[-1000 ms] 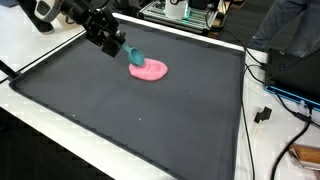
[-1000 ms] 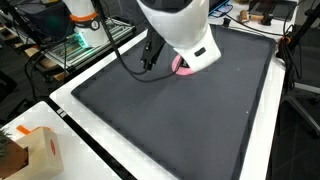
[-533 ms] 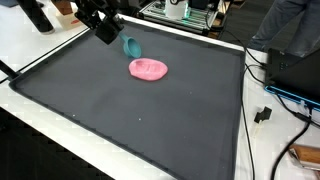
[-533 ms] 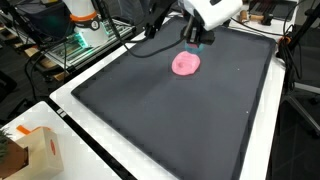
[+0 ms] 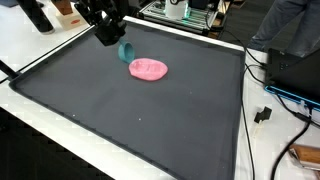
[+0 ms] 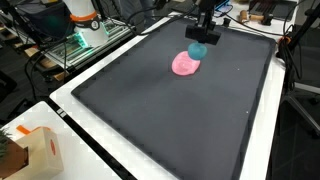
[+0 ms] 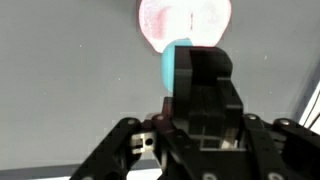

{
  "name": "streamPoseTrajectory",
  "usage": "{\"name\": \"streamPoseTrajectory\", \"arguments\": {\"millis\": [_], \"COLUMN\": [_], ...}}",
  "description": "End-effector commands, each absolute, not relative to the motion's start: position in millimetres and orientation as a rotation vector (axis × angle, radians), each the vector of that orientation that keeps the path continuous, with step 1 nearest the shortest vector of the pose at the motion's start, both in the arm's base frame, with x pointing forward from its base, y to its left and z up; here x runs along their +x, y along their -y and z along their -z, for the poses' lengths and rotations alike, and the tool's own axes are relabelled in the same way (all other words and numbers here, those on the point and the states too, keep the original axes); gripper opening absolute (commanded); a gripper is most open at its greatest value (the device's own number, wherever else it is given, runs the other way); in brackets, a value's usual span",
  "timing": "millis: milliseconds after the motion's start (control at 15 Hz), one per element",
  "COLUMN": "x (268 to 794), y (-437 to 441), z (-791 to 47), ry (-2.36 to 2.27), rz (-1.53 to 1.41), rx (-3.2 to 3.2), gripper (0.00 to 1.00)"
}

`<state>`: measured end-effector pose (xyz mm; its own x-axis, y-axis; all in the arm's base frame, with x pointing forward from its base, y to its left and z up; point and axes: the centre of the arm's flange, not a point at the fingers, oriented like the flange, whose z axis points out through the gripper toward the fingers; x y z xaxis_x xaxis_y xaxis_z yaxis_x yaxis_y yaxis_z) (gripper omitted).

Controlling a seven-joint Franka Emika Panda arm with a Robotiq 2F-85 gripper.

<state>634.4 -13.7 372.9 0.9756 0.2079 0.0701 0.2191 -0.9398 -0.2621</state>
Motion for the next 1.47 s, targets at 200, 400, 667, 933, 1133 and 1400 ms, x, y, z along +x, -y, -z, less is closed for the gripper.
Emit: {"name": "streamPoseTrajectory", "arguments": {"millis": [200,400,667,933,1133,1400], "x": [615,612,611,621,621,621], "y": [-11,-17,-20,-20,-20,-20], "z": [-369,-365,-364,-359,-359,-359], "ry": [0.279,0.268,0.246,0.272,0.273,0.273], "rz": [0.003,-0.043,-0.078,-0.075,-0.077,-0.077], "rx": [-3.03,-3.068,-3.066,-3.046,-3.045,-3.045], "gripper": [0.25,0.25,0.25,0.5,0.5,0.25]}}
